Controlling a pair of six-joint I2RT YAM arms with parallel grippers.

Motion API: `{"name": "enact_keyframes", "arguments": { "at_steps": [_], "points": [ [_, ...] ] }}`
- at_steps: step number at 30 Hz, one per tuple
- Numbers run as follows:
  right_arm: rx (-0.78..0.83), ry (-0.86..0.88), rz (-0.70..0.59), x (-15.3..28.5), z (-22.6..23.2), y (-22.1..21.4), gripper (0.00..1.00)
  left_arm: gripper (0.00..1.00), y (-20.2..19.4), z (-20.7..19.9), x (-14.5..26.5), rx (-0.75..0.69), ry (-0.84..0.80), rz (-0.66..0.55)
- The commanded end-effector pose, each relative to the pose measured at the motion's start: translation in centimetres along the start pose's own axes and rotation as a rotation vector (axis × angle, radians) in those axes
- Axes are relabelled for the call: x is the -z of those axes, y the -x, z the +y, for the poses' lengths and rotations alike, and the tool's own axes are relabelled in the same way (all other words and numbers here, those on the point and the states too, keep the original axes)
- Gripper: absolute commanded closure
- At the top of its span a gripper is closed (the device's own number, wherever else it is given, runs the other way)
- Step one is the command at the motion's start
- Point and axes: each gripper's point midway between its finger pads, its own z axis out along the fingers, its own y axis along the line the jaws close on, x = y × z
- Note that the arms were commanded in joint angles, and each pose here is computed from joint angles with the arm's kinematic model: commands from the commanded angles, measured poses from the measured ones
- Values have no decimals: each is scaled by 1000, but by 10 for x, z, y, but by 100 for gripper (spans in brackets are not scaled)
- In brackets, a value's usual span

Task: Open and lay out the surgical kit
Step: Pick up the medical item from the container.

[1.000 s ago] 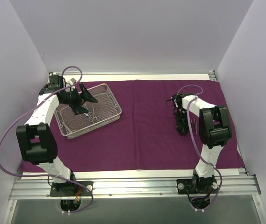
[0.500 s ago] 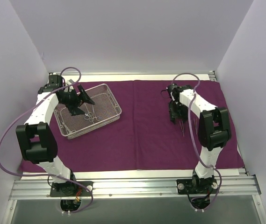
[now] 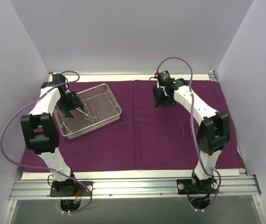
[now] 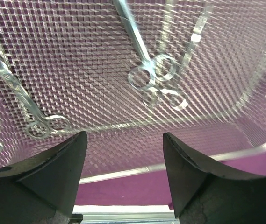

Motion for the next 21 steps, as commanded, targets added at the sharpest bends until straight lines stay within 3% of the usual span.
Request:
{"name": "enact_keyframes", "arguments": {
  "at_steps": [1, 6, 11, 21],
  "points": [
    [35, 84, -62, 24, 9, 10, 66, 27, 18, 0, -10, -14, 86, -36],
    [44, 177, -30, 19, 18, 3, 61, 26, 30, -39, -25, -140, 85, -38],
    [11, 154, 11, 7, 5, 5, 59, 23, 39, -56, -49, -205, 134, -36],
    [-30, 179, 62, -5, 2, -7, 58, 20, 40, -22, -46, -114, 352, -96]
  ]
}}
